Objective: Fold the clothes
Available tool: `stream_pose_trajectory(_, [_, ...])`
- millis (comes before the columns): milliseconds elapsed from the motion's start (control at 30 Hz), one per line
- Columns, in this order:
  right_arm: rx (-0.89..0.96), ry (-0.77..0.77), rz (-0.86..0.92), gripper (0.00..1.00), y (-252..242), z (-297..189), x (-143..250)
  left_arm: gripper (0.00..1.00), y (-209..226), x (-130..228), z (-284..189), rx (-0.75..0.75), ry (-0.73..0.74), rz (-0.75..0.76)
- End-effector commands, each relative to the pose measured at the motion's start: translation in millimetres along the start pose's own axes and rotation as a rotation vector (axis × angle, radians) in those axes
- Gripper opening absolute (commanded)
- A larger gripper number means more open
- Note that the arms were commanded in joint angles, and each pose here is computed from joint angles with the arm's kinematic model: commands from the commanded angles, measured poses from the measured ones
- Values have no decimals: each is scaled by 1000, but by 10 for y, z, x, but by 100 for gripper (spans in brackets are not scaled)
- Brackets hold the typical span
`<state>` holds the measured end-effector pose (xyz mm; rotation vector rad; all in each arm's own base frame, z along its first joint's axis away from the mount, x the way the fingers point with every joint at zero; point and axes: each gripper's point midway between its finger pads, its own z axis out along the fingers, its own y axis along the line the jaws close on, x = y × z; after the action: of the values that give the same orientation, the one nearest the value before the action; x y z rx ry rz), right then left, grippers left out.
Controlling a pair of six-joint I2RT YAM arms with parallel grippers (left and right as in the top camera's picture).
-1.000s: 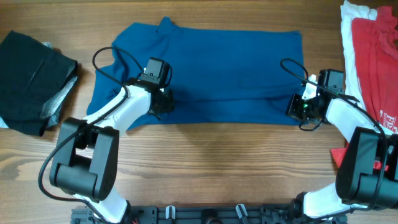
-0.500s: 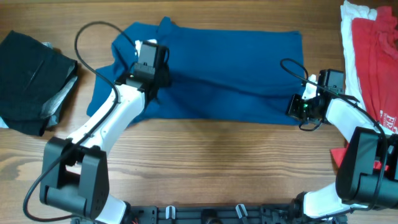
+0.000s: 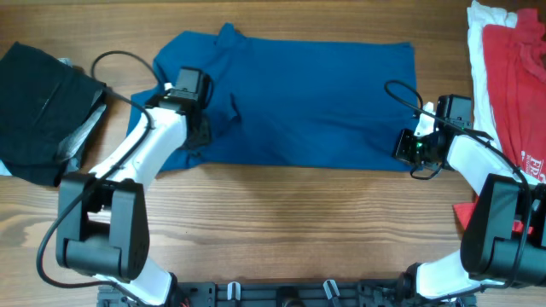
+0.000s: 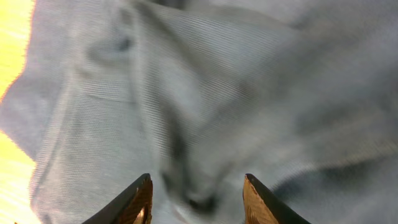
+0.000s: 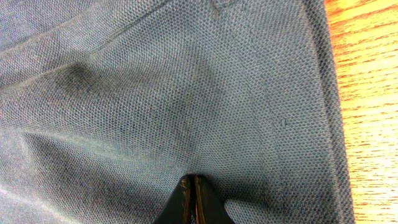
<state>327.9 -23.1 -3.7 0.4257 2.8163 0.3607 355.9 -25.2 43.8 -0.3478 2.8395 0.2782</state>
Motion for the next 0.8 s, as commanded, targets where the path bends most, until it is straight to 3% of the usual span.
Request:
stream_pose_trajectory(0, [-1,78,1,4,-36,163,227,45,90,47,40,39,48,-120])
stream_pose_trajectory(167, [-1,76,1,4,-35,164,223,44,-24,237,178,107,112,-163])
stream_pose_trajectory(200, [-1,78,1,4,-36,163,226,38,-65,267,203,128,123,-163])
stream_pose_trajectory(267, [-1,82,2,4,-37,162,237,4,-116,223,208,157,105,-167])
stream_pose_trajectory(333, [0,83,3,4,-37,162,241,4,-186,-19,59,214,24,-175])
stream_pose_trajectory(433, [0,83,2,4,-38,162,239,4,-134,-661,-384,301,-199,-245])
stream_pose_trajectory(500, [0,83,2,4,-38,162,239,4,-20,-820,-394,305,-249,-288])
stream_pose_trajectory(533, [0,83,2,4,-38,162,239,16,38,-809,-339,292,-236,-300])
stream_pose_trajectory(567, [0,83,2,4,-38,162,239,51,104,-774,-269,276,-210,-315])
stream_pose_trajectory(600, [0,82,2,4,-38,162,238,93,179,-697,-184,253,-169,-326])
stream_pose_trajectory(633, [0,82,2,4,-37,162,237,100,238,-555,-123,226,-108,-326])
stream_pose_trajectory(767, [-1,83,2,4,-37,162,239,100,612,-55,-42,55,76,-325])
